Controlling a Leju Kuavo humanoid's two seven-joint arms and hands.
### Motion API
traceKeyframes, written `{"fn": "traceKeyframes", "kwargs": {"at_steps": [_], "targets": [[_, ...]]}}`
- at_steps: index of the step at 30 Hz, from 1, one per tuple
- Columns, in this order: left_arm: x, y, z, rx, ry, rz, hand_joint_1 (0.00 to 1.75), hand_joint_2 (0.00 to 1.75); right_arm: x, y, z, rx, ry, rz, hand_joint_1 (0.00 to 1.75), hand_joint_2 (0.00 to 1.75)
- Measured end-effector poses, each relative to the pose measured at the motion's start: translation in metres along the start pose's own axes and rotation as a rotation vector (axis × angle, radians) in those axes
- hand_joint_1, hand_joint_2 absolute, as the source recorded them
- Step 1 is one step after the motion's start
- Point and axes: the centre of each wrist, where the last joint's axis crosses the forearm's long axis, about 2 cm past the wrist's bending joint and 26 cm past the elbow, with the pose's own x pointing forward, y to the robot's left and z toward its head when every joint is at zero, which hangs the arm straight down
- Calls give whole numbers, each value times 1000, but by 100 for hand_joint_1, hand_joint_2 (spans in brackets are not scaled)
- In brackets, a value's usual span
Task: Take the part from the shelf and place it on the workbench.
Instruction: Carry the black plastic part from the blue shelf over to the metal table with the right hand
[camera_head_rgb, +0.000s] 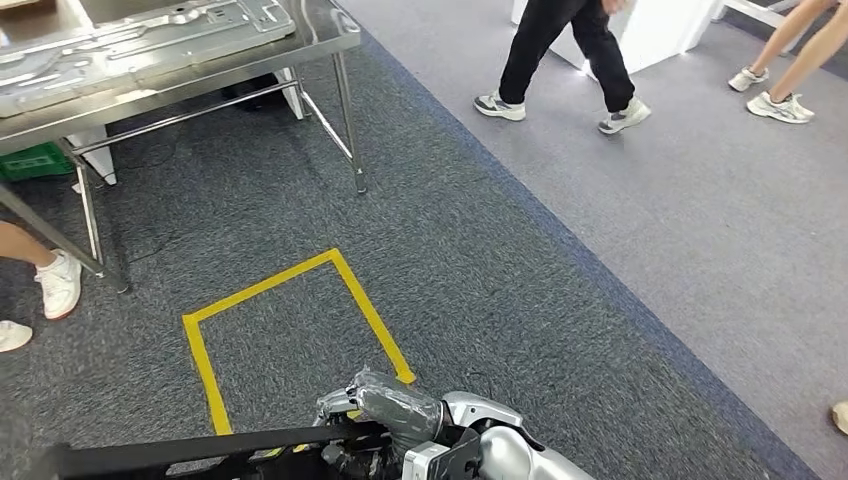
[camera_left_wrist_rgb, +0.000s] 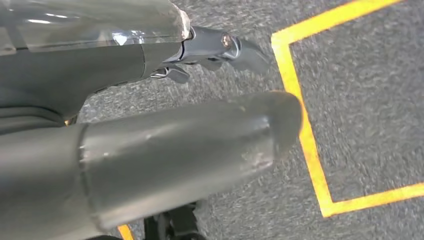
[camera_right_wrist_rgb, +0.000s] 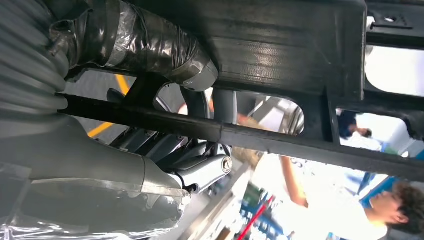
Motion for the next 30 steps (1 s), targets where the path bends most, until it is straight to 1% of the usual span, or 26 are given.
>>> {"fn": "traceKeyframes", "kwargs": {"at_steps": [11, 18, 23, 26, 28, 30], "targets": [[-3, 3, 3, 5, 9, -3, 0, 0, -1, 0, -1, 4, 2, 1, 168, 175], [-1, 2, 1, 10, 9, -11, 0, 0, -3, 1, 2, 5, 13, -2, 168, 175], [-1, -2, 0, 14, 24, -29, 0, 0, -3, 0, 2, 6, 12, 0, 168, 175], [-3, 1, 2, 26, 61, -82, 0, 0, -2, -1, 1, 6, 9, 0, 168, 175], [-2, 4, 2, 45, 111, -137, 0, 0, -2, -1, 1, 4, 6, -4, 168, 175], [0, 11, 2, 92, 175, -177, 0, 0, -3, 0, 2, -2, 7, -10, 168, 175]]}}
